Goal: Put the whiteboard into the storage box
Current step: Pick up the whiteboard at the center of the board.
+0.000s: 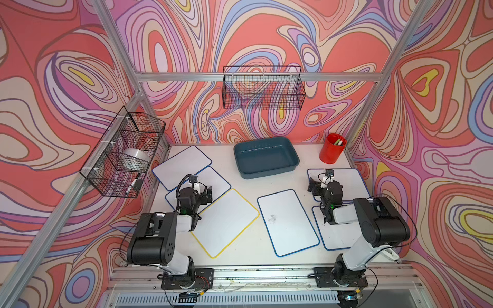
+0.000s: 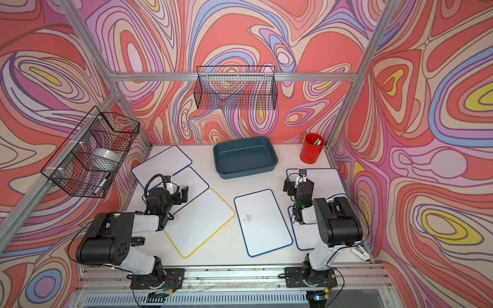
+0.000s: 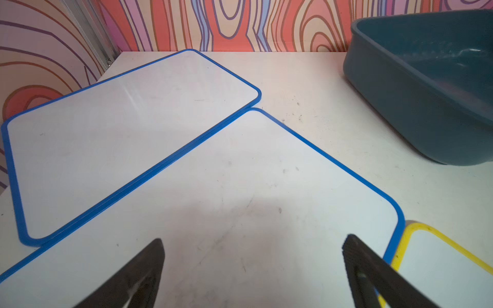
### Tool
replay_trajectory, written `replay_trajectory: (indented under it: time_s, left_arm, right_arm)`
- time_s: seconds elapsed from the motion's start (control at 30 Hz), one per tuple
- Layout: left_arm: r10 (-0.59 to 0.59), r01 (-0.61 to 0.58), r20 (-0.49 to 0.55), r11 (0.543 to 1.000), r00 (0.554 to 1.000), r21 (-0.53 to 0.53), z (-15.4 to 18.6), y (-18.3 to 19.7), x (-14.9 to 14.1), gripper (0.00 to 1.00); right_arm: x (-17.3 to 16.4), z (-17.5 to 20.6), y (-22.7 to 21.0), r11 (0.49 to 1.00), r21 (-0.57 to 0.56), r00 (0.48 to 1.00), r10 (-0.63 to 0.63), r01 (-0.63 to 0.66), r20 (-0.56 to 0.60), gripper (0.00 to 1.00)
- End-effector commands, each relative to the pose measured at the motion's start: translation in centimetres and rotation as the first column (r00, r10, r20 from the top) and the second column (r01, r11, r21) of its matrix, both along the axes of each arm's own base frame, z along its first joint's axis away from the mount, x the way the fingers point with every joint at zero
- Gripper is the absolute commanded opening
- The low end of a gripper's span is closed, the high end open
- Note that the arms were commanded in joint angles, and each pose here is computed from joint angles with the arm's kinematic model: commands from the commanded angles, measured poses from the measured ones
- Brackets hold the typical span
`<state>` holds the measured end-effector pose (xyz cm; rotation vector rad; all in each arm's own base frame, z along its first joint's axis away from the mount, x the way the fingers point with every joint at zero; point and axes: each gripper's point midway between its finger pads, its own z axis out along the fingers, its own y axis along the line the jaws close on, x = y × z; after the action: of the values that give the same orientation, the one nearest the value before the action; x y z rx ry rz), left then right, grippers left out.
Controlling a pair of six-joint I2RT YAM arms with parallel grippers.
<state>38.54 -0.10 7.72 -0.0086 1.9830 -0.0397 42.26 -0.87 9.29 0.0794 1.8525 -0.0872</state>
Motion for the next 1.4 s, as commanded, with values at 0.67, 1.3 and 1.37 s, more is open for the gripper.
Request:
replay_trajectory:
  time_s: [0.67, 1.3, 1.37]
  left_arm:
    - [-0.005, 0.004, 0.047, 1.0, 0.999, 0.014, 1.1, 0.0, 0.7, 1.0]
    - [-0.025, 0.024, 0.08, 1.0, 0.996, 0.014, 2.9, -0.4, 0.1, 1.0]
    - [-0.024, 0.023, 0.083, 1.0, 0.996, 0.014, 3.6, -0.4, -0.1, 1.0]
  right_arm:
    - [0.4, 0.0, -0.2, 1.0, -0.004, 1.0, -0.006, 0.006, 0.005, 0.98]
    - [-0.1, 1.9, -0.1, 1.0, -0.011, 0.999, 0.002, -0.002, 0.039, 0.99]
    - [-0.2, 2.6, -0.1, 1.0, -0.013, 0.999, 0.004, -0.004, 0.036, 0.98]
